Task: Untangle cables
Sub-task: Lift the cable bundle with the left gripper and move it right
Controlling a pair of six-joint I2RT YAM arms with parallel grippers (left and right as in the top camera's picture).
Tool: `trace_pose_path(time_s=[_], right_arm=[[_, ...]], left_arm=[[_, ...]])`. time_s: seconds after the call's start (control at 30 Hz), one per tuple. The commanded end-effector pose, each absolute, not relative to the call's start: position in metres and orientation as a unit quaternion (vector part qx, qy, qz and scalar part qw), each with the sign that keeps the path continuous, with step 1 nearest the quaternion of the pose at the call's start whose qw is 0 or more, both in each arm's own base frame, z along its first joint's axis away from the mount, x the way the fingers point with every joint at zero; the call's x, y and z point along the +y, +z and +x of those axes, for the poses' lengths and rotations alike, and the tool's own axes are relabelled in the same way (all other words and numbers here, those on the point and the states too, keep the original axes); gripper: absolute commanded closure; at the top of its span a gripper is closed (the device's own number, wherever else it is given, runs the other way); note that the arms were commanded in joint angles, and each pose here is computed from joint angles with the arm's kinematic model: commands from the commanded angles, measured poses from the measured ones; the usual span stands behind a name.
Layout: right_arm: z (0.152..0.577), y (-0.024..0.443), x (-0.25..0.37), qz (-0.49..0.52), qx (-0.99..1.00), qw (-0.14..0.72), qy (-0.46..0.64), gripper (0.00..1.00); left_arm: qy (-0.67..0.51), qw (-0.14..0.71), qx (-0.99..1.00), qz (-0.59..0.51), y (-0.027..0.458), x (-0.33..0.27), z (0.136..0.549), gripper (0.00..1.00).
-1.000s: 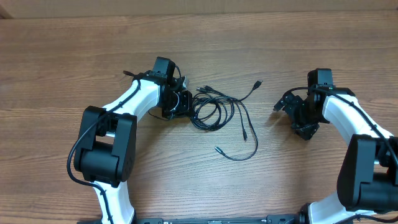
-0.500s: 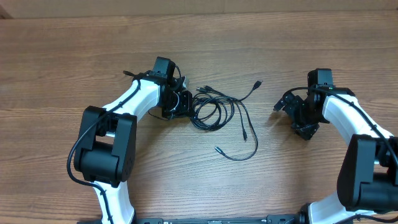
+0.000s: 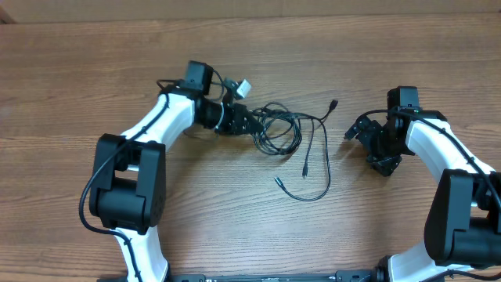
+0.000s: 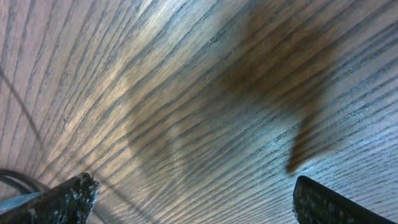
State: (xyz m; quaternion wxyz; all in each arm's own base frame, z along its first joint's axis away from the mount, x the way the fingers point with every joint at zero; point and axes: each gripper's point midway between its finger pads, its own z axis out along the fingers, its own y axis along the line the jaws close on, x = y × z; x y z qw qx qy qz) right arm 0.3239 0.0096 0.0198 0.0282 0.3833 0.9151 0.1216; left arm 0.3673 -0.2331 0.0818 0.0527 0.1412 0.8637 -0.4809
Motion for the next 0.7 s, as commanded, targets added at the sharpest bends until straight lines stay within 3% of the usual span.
trace_pose_path(time_s=[0.0, 0.27, 0.43, 0.6, 0.63, 0.67], right_arm=[[0.33, 0.03, 0.008, 0.379, 0.916, 0.047, 0.124, 0.0], [0.331, 0.031, 0.01, 0.385, 0.912, 0.047, 0.131, 0.0], [0.326, 0.037, 0.035, 0.382, 0.903, 0.009, 0.196, 0.0], [0.319, 0.048, 0.061, 0.348, 0.898, -0.025, 0.267, 0.0], [0.319, 0.05, 0.064, 0.342, 0.897, -0.027, 0.278, 0.02], [0.32, 0.057, 0.072, 0.317, 0.896, -0.027, 0.308, 0.12]], left_arm=[[-0.583, 0.107, 0.781, 0.198, 0.138, -0.231, 0.376, 0.96], [-0.553, 0.142, 0.778, 0.262, 0.127, -0.215, 0.367, 0.96], [-0.508, 0.18, 0.75, 0.383, 0.113, -0.205, 0.347, 0.96], [-0.522, 0.21, 0.721, 0.405, 0.123, -0.209, 0.347, 0.96], [-0.521, 0.21, 0.721, 0.405, 0.122, -0.209, 0.347, 0.96], [-0.519, 0.21, 0.722, 0.406, 0.121, -0.209, 0.347, 0.96]])
